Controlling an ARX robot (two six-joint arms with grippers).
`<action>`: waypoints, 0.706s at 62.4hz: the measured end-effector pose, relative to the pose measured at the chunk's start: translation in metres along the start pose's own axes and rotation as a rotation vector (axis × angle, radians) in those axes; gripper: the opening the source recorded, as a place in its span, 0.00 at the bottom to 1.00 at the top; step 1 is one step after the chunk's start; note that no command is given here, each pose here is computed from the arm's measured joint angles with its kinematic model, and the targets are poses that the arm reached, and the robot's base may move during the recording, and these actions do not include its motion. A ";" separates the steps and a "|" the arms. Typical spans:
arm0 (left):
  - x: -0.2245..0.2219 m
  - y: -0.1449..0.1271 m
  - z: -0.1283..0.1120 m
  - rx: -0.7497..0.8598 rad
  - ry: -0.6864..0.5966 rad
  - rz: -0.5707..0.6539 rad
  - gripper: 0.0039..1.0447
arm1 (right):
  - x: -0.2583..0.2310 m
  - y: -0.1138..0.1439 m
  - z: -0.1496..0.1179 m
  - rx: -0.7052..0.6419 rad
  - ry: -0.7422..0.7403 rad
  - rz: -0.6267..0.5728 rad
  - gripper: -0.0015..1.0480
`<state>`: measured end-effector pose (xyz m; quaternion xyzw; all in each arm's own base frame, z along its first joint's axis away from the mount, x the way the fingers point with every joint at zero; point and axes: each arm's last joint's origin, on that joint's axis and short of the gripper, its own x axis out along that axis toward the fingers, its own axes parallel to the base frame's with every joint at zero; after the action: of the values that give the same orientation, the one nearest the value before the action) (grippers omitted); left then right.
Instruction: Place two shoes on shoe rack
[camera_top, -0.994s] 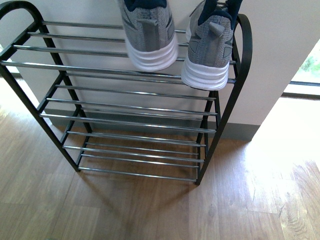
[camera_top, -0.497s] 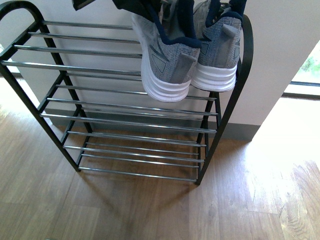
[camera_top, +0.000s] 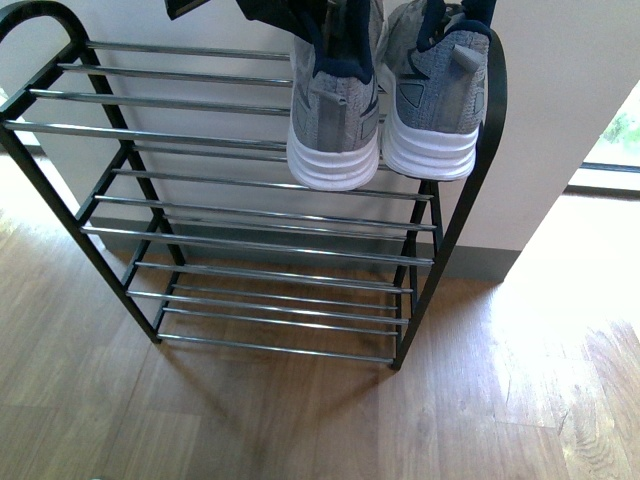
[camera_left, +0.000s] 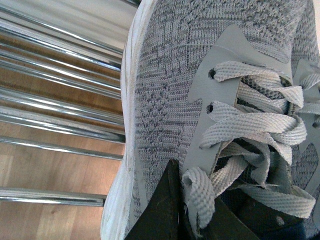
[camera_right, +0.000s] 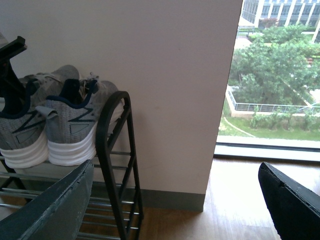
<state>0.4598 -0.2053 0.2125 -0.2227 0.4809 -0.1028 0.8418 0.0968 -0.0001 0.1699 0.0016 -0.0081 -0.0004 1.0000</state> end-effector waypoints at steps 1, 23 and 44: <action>0.000 0.000 0.000 0.000 0.001 -0.001 0.01 | 0.000 0.000 0.000 0.000 0.000 0.000 0.91; 0.009 0.010 -0.001 -0.073 0.002 0.030 0.01 | 0.000 0.000 0.000 0.000 0.000 0.000 0.91; 0.013 0.011 -0.001 -0.043 -0.016 0.012 0.27 | 0.000 0.000 0.000 0.000 0.000 0.000 0.91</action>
<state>0.4651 -0.2005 0.1967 -0.2389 0.4775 -0.0856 0.8412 0.0968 -0.0001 0.1699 0.0016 -0.0081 -0.0004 1.0000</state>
